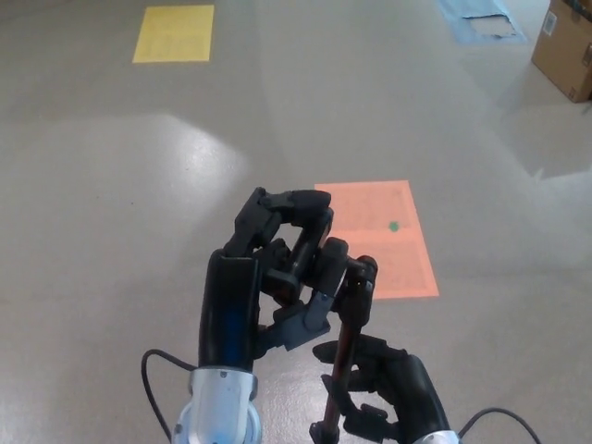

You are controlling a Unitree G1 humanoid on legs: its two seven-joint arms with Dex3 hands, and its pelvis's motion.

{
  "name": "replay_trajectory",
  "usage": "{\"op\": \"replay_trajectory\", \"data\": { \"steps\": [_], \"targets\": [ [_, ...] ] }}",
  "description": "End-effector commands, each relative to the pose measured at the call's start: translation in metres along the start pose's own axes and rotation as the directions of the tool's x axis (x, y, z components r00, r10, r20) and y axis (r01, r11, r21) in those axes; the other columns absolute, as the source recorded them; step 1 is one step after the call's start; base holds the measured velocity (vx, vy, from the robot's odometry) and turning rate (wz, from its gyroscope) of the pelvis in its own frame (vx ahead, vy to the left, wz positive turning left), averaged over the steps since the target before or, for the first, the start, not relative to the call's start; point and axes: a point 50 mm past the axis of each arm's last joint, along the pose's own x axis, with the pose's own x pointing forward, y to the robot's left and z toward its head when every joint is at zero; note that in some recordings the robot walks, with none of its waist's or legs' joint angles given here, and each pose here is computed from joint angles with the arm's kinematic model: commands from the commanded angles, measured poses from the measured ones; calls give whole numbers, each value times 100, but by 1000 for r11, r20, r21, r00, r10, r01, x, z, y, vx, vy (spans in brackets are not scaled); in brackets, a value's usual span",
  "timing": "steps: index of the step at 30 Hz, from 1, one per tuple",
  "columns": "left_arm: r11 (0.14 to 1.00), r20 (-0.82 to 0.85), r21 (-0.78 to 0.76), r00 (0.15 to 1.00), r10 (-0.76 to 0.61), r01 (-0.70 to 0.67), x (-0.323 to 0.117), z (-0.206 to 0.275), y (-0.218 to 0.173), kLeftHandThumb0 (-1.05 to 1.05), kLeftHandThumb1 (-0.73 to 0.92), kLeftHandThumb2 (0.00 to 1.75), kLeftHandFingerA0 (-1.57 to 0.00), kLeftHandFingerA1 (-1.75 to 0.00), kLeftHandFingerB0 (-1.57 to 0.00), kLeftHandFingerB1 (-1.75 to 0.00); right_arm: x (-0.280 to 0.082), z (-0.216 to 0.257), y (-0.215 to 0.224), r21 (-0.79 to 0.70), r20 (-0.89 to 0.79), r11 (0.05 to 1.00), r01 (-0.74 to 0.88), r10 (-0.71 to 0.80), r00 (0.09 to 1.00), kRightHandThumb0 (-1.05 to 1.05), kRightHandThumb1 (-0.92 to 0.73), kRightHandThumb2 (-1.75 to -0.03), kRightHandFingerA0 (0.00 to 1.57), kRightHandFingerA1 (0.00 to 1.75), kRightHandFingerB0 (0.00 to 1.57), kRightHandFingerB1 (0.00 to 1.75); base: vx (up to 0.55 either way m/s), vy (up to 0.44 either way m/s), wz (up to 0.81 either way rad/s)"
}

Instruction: A phone stand is kept on the floor and the robot uses both its hands to grab it and uses its left hand to extend the phone stand by pulling it upwards

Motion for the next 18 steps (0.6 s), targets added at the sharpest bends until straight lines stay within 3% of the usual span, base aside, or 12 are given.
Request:
{"op": "replay_trajectory", "data": {
  "steps": [1, 7, 8, 9, 12, 13, 14, 17, 18],
  "targets": [
    [1000, -29, 10, 1000, -2, 3, -4, -3, -11, -41, 55, 84, -110, -142, -90, -132, 2, 9, 11, 64, 55, 998, -20, 17, 998, -52, -73, -61, 37, 99, 9, 50, 0, 0, 0],
    [1000, -34, -4, 999, 1, -1, -5, -3, -13, -41, 55, 84, -109, -141, -90, -132, 2, 6, 11, 60, 49, 998, -16, 13, 999, -53, -76, -61, 36, 100, 12, 55, 0, 0, 0],
    [999, -35, -26, 999, 23, -24, -7, -4, -14, -41, 55, 84, -108, -141, -89, -132, -1, 9, 11, 15, 110, 998, 57, -58, 992, -35, -90, -65, 102, 175, 59, 175, 0, 0, 0],
    [999, -36, -30, 999, 29, -31, -8, -4, -14, -41, 55, 83, -108, -142, -88, -132, -2, 10, 12, 41, 127, 996, 82, -87, 988, -32, -92, -67, 128, 175, 102, 175, 0, 0, 0],
    [999, -38, -30, 999, 34, -35, -8, -5, -13, -40, 55, 83, -108, -142, -86, -132, -3, 9, 12, 100, 106, 989, 109, -120, 987, -40, -91, -66, 124, 175, 104, 175, 0, 0, 0],
    [999, -41, -29, 998, 37, -38, -9, -5, -13, -40, 55, 83, -108, -142, -86, -132, -4, 6, 13, 170, 63, 976, 135, -147, 987, -40, -91, -66, 124, 175, 104, 175, 0, 0, 0],
    [999, -37, -29, 999, 37, -38, -8, -3, -12, -38, 54, 82, -109, -142, -87, -131, -3, 8, 13, 167, 68, 975, 148, -161, 985, -39, -91, -67, 114, 175, 95, 175, 0, 0, 0],
    [999, -35, -29, 999, 38, -39, -7, -2, -12, -38, 54, 82, -109, -142, -87, -131, -3, 8, 13, 167, 72, 974, 155, -169, 983, -39, -91, -67, 114, 175, 95, 175, 0, 0, 0],
    [999, -21, -36, 999, 36, -36, -6, 1, -12, -25, 71, 56, -74, -175, -53, -175, -3, 7, 13, 161, 56, 973, 165, -176, 983, -45, -92, -71, 104, 175, 62, 157, 0, 0, 0]
  ]
}}
